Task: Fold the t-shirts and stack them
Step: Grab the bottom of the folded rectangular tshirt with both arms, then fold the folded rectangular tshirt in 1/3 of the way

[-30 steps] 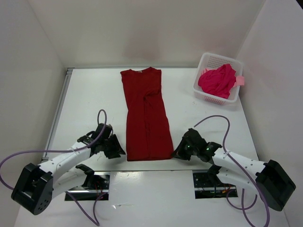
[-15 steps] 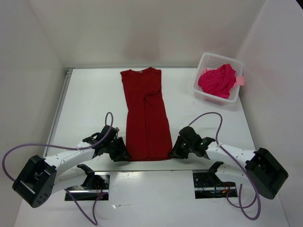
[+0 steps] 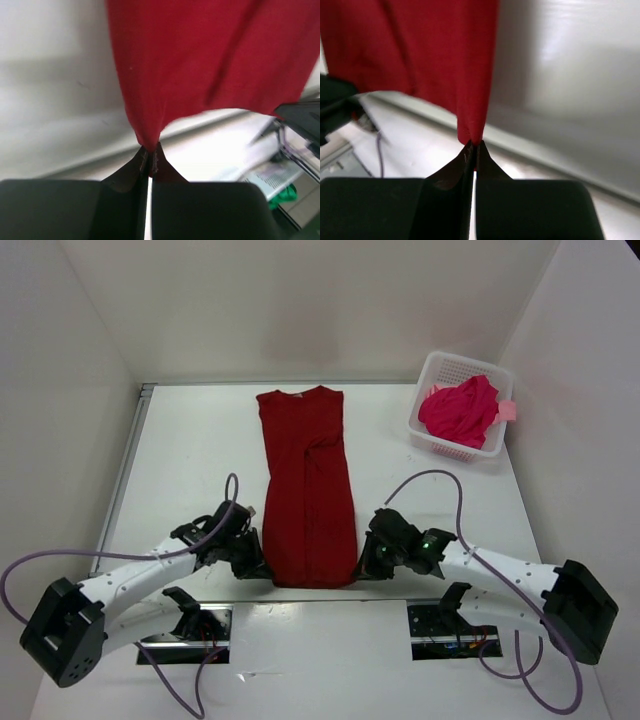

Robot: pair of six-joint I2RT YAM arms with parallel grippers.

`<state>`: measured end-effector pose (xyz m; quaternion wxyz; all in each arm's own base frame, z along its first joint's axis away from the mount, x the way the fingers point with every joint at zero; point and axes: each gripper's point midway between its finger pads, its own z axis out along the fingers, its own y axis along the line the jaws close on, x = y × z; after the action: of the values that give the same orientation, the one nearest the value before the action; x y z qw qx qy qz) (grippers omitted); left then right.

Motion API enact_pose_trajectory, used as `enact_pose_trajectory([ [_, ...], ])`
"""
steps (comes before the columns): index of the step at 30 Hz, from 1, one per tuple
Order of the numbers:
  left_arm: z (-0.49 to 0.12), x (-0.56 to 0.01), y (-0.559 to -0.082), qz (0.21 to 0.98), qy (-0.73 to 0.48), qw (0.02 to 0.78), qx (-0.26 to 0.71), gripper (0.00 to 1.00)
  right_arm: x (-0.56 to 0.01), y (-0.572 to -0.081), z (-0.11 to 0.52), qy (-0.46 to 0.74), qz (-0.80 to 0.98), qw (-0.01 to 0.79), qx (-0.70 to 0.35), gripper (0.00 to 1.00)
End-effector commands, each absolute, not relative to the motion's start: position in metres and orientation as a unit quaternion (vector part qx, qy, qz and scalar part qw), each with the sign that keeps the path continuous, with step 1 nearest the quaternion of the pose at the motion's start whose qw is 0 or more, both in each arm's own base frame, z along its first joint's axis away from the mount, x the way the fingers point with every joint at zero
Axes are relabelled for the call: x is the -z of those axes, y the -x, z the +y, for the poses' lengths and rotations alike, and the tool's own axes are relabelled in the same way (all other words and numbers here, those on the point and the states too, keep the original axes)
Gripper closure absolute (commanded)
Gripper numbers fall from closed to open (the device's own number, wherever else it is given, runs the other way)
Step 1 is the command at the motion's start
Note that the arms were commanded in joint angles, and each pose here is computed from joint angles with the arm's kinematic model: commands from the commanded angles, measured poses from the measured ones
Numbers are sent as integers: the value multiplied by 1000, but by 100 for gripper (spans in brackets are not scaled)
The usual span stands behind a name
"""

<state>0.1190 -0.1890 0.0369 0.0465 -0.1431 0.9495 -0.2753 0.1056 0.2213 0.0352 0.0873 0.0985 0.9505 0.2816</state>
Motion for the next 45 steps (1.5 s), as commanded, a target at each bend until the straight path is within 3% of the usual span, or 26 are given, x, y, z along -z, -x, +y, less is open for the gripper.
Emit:
enact_pose_trajectory([
  [1,-193,-68,-106,947,116,28,299,100,-72,-100,228,-86,949,86,-291,100],
  [6,-190,-102,-91,933,143,20,330,100,-102,-108,227,-79,946,105,-297,100],
  [9,-171,-116,-112,936,168,58,304,100,-114,-141,218,-95,943,137,-288,100],
  [23,-132,-136,-326,919,196,214,268,100,-127,-323,233,-40,938,251,-236,100],
  [29,-129,-128,-381,919,194,234,249,99,-121,-396,227,-40,936,277,-214,100],
  [37,-130,-95,-439,925,194,235,227,98,-101,-457,221,-49,936,283,-202,100],
  [42,-130,-80,-464,924,191,244,222,91,-71,-479,208,-64,940,275,-194,99],
  [45,-125,-83,-476,918,195,264,222,79,-63,-485,212,-58,941,270,-197,93],
])
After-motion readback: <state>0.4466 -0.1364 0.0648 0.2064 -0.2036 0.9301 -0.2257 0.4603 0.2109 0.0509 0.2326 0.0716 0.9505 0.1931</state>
